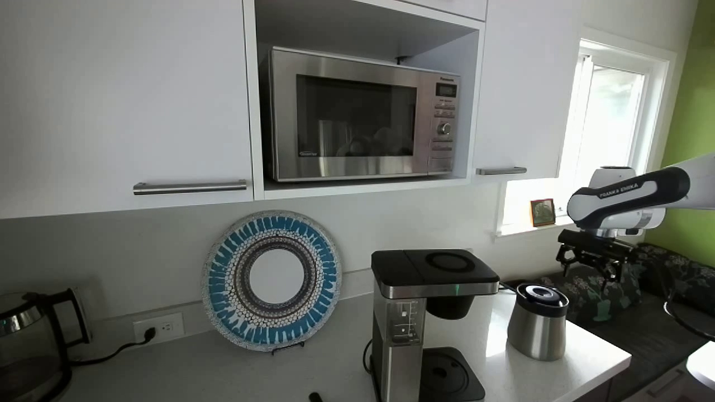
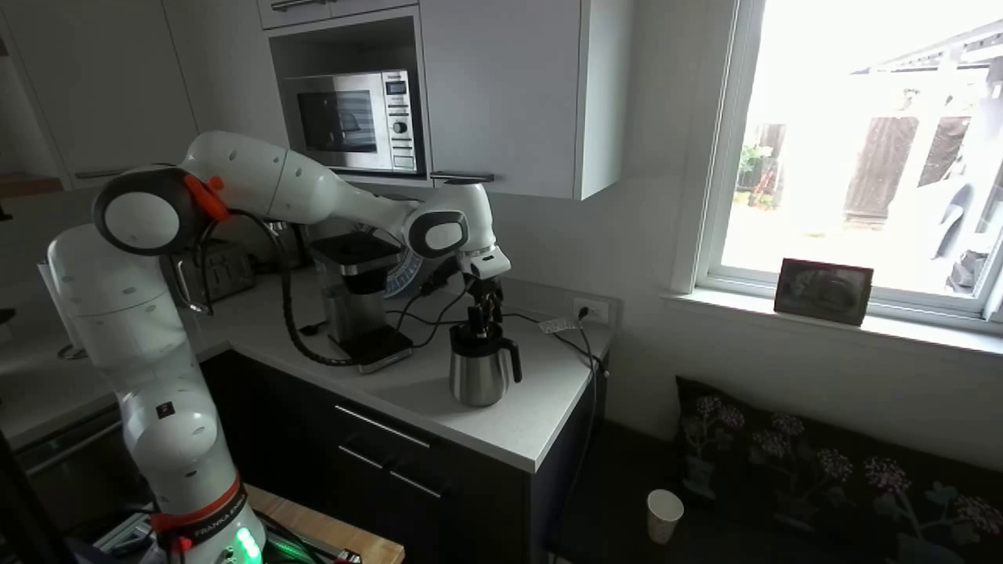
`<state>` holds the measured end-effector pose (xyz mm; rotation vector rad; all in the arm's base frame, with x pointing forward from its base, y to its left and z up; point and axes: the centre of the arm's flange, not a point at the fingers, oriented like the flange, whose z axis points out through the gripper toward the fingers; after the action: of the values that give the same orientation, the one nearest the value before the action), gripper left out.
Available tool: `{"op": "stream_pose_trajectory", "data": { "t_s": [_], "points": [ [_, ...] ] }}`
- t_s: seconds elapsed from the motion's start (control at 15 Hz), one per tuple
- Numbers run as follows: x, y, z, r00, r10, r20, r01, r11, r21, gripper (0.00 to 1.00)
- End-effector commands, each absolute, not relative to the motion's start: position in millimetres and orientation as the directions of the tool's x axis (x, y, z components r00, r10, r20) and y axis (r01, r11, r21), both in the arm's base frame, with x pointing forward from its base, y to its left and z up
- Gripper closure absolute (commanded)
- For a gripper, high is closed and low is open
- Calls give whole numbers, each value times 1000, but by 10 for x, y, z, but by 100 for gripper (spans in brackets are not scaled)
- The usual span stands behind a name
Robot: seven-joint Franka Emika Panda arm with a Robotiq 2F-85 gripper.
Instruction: Turn the kettle to the right
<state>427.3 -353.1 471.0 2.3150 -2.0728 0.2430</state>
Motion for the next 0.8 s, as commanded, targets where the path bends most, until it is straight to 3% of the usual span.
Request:
{"op": "stream_pose_trajectory", "data": {
  "t_s": [0.0, 0.73],
  "points": [
    [4456, -3657, 4609, 70, -995, 66, -992, -76, -97, 0],
    [4776, -3691, 4165, 54, -998, -24, -990, -51, -128, 0]
  ]
}}
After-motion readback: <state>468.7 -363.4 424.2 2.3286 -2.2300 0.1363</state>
